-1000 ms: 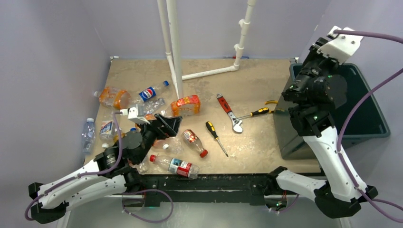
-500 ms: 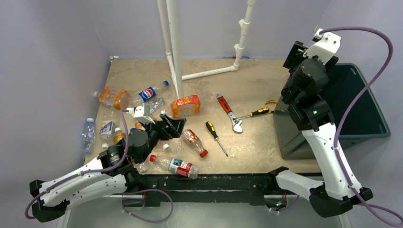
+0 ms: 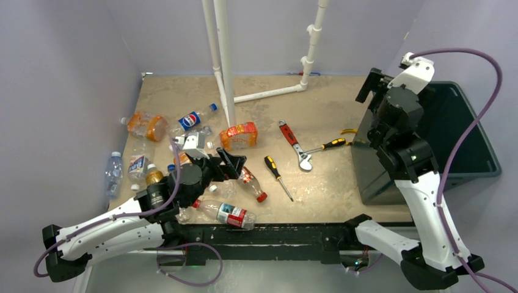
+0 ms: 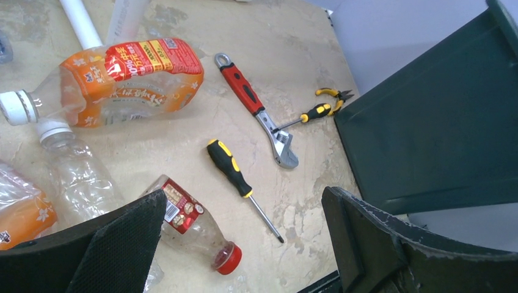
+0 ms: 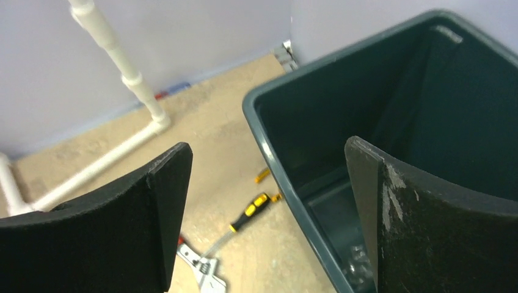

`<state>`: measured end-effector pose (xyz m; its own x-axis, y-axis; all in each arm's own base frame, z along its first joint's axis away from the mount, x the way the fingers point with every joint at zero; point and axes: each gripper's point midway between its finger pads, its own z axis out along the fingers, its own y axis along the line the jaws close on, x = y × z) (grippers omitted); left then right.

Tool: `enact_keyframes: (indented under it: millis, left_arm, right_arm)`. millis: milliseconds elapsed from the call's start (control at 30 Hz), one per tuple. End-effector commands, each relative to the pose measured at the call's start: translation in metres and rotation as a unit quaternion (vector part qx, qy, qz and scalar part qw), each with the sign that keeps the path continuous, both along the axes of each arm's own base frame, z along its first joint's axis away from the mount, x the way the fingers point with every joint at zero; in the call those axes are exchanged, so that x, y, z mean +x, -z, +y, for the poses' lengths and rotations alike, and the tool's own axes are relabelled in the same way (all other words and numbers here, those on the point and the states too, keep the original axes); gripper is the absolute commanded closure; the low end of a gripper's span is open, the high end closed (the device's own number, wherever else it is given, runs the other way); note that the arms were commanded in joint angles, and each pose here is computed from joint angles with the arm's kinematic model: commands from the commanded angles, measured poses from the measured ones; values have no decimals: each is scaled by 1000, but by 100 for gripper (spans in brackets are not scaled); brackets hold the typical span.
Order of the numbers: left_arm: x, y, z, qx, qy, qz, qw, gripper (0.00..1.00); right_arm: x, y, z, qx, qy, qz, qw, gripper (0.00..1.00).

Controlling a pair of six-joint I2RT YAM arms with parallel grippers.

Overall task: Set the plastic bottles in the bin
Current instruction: Place the plastic bottle in the trash bin, then move the trash bin to the center of the board.

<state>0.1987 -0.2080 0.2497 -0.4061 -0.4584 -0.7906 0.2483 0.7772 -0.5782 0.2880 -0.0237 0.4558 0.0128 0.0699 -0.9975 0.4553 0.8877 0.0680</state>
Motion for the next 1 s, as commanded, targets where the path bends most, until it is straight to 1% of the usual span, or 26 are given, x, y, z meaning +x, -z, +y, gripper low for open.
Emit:
enact_keyframes:
  millis: [0,100,167,233,433,500,633,700,733,900,967]
  left_arm:
    - [0,-21,-12,-23,19,-9,1000,1]
    - [-1,-16,-15,-21,23,-2,1000,1]
    - [-2,-13,-18,-21,29,2,999,1]
    - [-2,-9,-21,-19,33,6,999,1]
    - [-2,0,-24,-4,36,14,999,2]
    - [-1,2,-24,-2,35,14,999,2]
    - [0,3,-26,1,36,13,999,2]
    - [0,3,-28,3,38,12,999,2]
    - [1,3,-29,3,38,12,999,2]
    - [1,3,-35,4,49,12,999,2]
    - [0,3,-36,7,53,13,998,2]
  right_arm:
    - [6,47,6,-5,-11,60,998,7]
    - [10,73,6,-15,-1,84,996,16]
    - [12,90,7,-9,-2,100,995,22]
    - [13,100,7,1,-4,107,994,25]
    - [10,116,-4,-3,20,123,992,21]
    - [8,114,-6,-3,23,119,993,18]
    - [4,105,-12,-4,39,112,993,8]
    - [4,105,-13,-10,42,115,992,8]
    - [5,107,-12,-10,39,120,992,11]
    - [13,127,-7,9,11,141,990,40]
    - [14,131,-5,12,7,146,989,50]
